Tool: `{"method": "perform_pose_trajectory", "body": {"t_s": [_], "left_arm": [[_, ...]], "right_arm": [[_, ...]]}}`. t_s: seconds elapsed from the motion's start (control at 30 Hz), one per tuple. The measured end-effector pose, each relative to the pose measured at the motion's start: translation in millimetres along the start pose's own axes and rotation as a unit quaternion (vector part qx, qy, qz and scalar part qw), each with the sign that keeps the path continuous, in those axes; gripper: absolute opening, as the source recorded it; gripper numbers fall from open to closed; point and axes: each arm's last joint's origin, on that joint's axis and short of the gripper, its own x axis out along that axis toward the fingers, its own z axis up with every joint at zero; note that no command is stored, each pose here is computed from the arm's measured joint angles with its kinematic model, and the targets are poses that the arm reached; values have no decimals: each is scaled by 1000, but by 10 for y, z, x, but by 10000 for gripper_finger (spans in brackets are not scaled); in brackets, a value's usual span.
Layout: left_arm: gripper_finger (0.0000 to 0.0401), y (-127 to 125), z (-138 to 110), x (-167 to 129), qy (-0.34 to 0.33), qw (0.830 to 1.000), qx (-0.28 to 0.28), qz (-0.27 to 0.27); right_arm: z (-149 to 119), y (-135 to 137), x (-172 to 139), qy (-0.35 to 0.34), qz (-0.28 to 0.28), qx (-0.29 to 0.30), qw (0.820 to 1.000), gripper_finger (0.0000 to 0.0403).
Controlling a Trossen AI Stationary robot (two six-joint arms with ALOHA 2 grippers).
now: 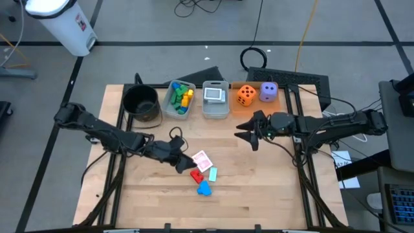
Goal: Pick & Place Toys
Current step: Put the red game piece into the left gray bin
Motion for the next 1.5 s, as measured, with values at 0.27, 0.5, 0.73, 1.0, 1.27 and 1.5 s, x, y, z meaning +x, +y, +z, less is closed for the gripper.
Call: {"method": "perform_pose_trajectory", "body": {"t_s": [0.27, 0.5, 0.73, 1.0, 1.27, 1.5], "left_arm": [[266, -60, -234, -23, 42, 999, 4, 1], [266, -48, -410, -40, 87, 994, 70, 17], [266, 16, -451, -57, 121, 967, 221, 29], [266, 99, -383, 20, 102, 900, 420, 51], [266, 313, -365, 325, 174, 881, 440, 22], [266, 319, -325, 493, 139, 879, 456, -6]], "right_arm": [[8, 214, -27, -28, 72, 14, 997, 196], [-46, 412, 72, -52, 125, 29, 990, 196], [-216, 560, 295, -93, 99, 84, 987, 196], [-436, 739, 490, -145, 103, 160, 971, 196], [-483, 964, 426, -272, 129, 208, 931, 196], [-460, 977, 364, -292, 90, 192, 933, 196]]}}
